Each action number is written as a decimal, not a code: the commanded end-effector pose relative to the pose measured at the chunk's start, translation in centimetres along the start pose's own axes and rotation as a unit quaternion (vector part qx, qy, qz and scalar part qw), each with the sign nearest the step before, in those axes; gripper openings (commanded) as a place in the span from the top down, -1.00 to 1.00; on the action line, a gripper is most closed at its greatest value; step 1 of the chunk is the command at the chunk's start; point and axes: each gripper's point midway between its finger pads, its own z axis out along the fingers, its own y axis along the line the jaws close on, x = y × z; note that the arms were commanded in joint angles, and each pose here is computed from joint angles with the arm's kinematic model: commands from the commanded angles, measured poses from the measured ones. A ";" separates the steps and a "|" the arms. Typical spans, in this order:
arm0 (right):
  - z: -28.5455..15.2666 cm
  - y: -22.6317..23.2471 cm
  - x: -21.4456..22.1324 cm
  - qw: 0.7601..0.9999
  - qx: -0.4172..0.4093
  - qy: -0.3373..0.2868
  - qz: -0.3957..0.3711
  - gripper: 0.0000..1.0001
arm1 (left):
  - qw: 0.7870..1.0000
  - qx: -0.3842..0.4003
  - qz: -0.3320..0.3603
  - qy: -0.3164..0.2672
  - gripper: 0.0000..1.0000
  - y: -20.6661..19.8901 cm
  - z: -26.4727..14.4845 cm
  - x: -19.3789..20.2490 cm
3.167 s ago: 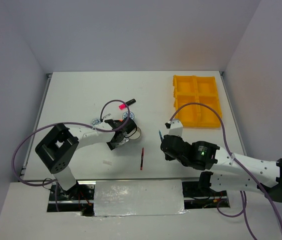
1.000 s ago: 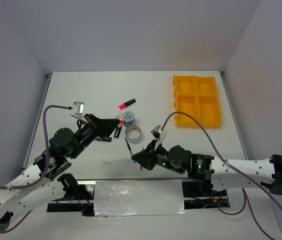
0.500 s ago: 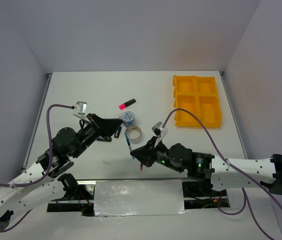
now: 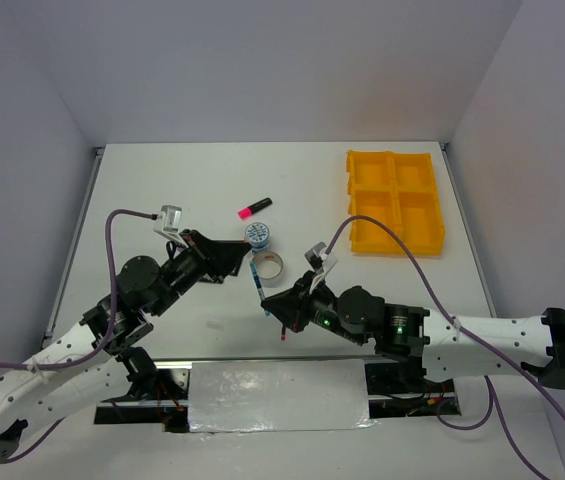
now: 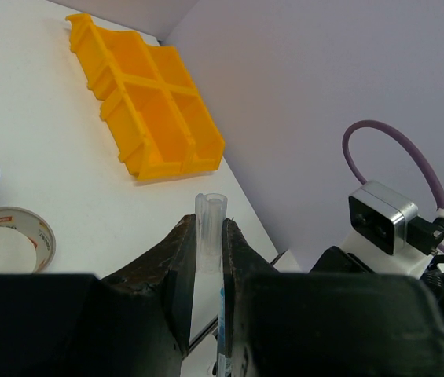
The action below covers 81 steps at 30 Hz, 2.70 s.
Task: Sort the stationery into containers
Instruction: Close the pen cap on the pen.
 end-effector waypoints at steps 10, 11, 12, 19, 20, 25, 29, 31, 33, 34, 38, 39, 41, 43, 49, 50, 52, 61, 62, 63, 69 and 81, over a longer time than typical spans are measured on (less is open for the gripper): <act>-0.1 1.1 -2.5 0.999 -0.001 -0.031 0.007 1.00 | 0.999 0.037 -0.013 -0.020 1.00 -1.8 0.0 -1.0; 0.0 1.1 -2.3 1.000 -0.003 -0.028 0.006 1.00 | 0.999 0.032 -0.014 -0.022 1.00 -1.7 0.0 -1.1; 0.0 1.2 -2.2 1.000 -0.005 -0.025 0.006 1.00 | 0.999 0.032 -0.014 -0.025 1.00 -1.7 -0.1 -1.3; 0.2 1.9 -1.8 1.000 -0.022 -0.011 0.004 1.00 | 0.999 0.022 -0.009 -0.037 1.00 -1.6 -0.4 -2.0; 0.2 2.0 -1.6 1.000 -0.024 -0.008 0.002 1.00 | 0.999 0.021 -0.009 -0.038 1.00 -1.6 -0.4 -2.1; 0.3 1.7 -1.6 1.000 -0.016 -0.011 0.003 1.00 | 0.999 0.026 -0.009 -0.036 1.00 -1.9 -0.5 -2.1; 0.3 1.6 -1.9 1.000 -0.010 -0.013 0.000 1.00 | 0.999 0.022 -0.009 -0.038 1.00 -1.6 -0.6 -2.1; 0.4 1.5 -1.9 1.000 -0.005 -0.012 -0.002 1.00 | 0.999 0.023 -0.010 -0.039 1.00 -1.7 -0.7 -2.2; 0.5 1.4 -2.1 1.000 -0.002 -0.015 -0.002 1.00 | 0.999 0.027 -0.011 -0.038 1.00 -1.9 -0.7 -2.2; 0.5 1.3 -2.0 1.000 0.000 -0.015 -0.003 1.00 | 0.999 0.027 -0.011 -0.037 1.00 -1.9 -0.7 -2.2; 0.6 1.1 -2.1 1.000 0.007 -0.013 -0.006 1.00 | 0.999 0.026 -0.012 -0.038 1.00 -1.8 -0.6 -2.2; 0.6 1.1 -2.1 1.000 0.009 -0.014 -0.006 1.00 | 0.999 0.027 -0.011 -0.039 1.00 -1.9 -0.6 -2.3; 0.6 0.8 -2.0 1.000 0.015 -0.012 -0.007 1.00 | 0.999 0.030 -0.012 -0.039 1.00 -2.0 -0.7 -2.3; 0.6 0.6 -2.1 1.000 0.019 -0.016 -0.005 1.00 | 0.999 0.031 -0.012 -0.039 1.00 -2.0 -0.7 -2.3; 0.7 0.4 -2.1 1.000 0.022 -0.014 -0.006 1.00 | 0.999 0.033 -0.014 -0.038 1.00 -2.1 -0.7 -2.2; 0.8 0.4 -2.1 1.000 0.022 -0.013 -0.007 1.00 | 0.999 0.034 -0.014 -0.039 1.00 -2.1 -0.7 -2.3; 0.8 0.5 -2.0 1.000 0.022 -0.013 -0.007 1.00 | 0.999 0.036 -0.015 -0.036 1.00 -2.2 -0.6 -2.2; 0.9 0.4 -2.7 0.999 0.026 -0.023 -0.006 1.00 | 0.999 0.036 -0.017 -0.032 1.00 -1.9 -0.5 -1.6; 0.9 0.4 -2.8 0.999 0.026 -0.024 -0.006 1.00 | 0.999 0.036 -0.017 -0.031 1.00 -1.8 -0.5 -1.6; 0.8 0.4 -2.9 0.999 0.026 -0.026 -0.006 1.00 | 0.999 0.036 -0.017 -0.030 1.00 -1.8 -0.5 -1.5; 0.8 0.5 -3.4 0.999 0.025 -0.034 -0.002 1.00 | 0.999 0.041 -0.017 -0.026 1.00 -1.8 -0.3 -1.0; 0.6 0.6 -5.2 0.997 0.036 -0.066 0.014 1.00 | 0.998 0.054 -0.029 -0.017 1.00 -2.1 0.0 -0.4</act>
